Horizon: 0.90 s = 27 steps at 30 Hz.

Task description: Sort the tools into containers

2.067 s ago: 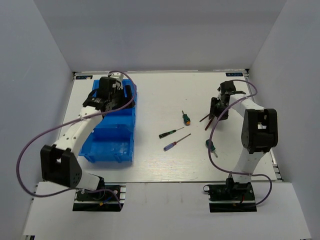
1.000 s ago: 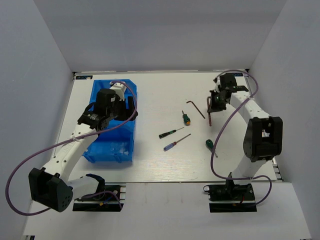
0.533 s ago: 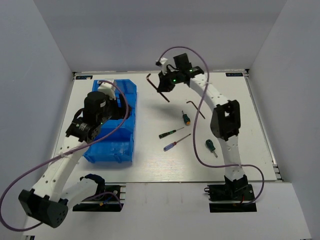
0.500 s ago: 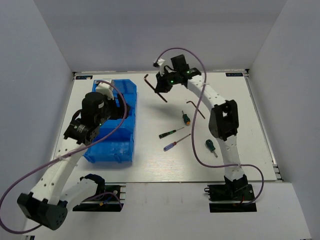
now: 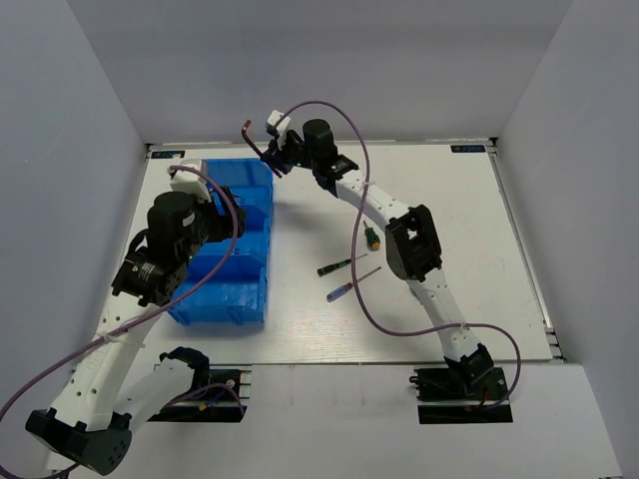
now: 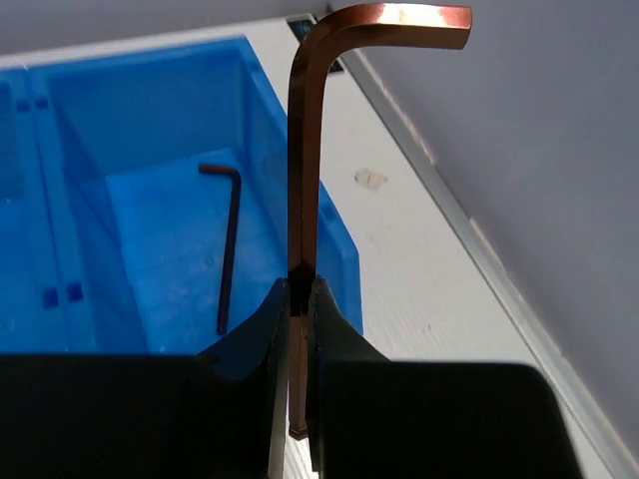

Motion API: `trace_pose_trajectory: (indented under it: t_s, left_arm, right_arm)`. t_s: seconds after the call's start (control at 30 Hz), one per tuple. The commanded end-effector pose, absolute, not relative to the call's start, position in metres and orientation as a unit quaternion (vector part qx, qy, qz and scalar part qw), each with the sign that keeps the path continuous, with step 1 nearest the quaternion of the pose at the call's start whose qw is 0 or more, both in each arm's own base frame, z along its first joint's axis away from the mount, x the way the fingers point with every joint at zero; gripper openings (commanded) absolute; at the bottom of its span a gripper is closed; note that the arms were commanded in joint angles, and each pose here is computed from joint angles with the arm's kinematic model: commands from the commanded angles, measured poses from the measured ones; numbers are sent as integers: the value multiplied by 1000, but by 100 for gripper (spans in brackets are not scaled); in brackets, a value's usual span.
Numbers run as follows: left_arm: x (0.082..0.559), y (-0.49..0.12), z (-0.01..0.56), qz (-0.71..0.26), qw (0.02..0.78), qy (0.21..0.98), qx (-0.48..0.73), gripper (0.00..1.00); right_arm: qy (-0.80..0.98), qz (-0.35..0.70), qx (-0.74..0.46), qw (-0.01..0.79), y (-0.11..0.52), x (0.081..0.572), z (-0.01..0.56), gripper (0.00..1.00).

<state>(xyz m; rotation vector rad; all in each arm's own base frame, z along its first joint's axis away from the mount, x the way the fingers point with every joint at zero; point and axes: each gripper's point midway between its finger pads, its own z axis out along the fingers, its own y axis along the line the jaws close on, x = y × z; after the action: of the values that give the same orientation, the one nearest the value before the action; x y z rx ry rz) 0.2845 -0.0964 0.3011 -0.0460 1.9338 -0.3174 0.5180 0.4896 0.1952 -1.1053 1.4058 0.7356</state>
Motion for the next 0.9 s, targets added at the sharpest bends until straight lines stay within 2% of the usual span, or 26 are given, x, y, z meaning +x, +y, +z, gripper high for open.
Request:
trace_pose_trajectory:
  t_s: [0.0,0.1,0.13,0.17,0.43,0.47,0.5,0.53,0.6,0.67,0.77,0.83,0.87]
  left_arm:
    - [280,-94,308,-135,560,817,-23,83]
    - [276,-95,302,-137,547,826,-23,83]
    - [275,-94,299,-135,542,829,-22,83]
    - [274,-94,301,-135,542,829,-22,83]
    - [270,-92,298,-131,533,835,-22,83]
    - [272,-93,296,-130,530,838,-21,83]
    - [273,-93,298,-132,534,835,-22,83]
    - [273,-93,298,-132,534,835,-22,83]
    - [275,-94,297,-133,537,833,-22,83]
    - [276,-96,295,-137,536,833,-19,83]
    - [281,-100,300,-145,544,827,-17,83]
    - [283,-101,299,-147,547,824,-17,83]
    - [286,-104,299,-151,547,824,-14,83]
  right_arm:
    - [506,329,-454,655,520,506,259,0]
    - [467,322,-447,691,538,505,265,0]
    - [467,321,-451,689,547,504,245,0]
    - [459,323,-453,693,551,502,248,0]
    - [487,317,-474,662,556,499,188,1]
    - [486,311,-475,664,554,502,187,13]
    - [486,311,-475,665,553,503,188,38]
    - [485,312,-476,664,553,502,189,47]
    - [482,312,-473,669,549,501,203,58]
    - [477,317,-472,671,545,497,215,64]
    - [475,319,-460,679,534,494,241,64]
    - [468,320,-440,696,524,491,279,52]
    - [488,322,-435,685,519,490,268,41]
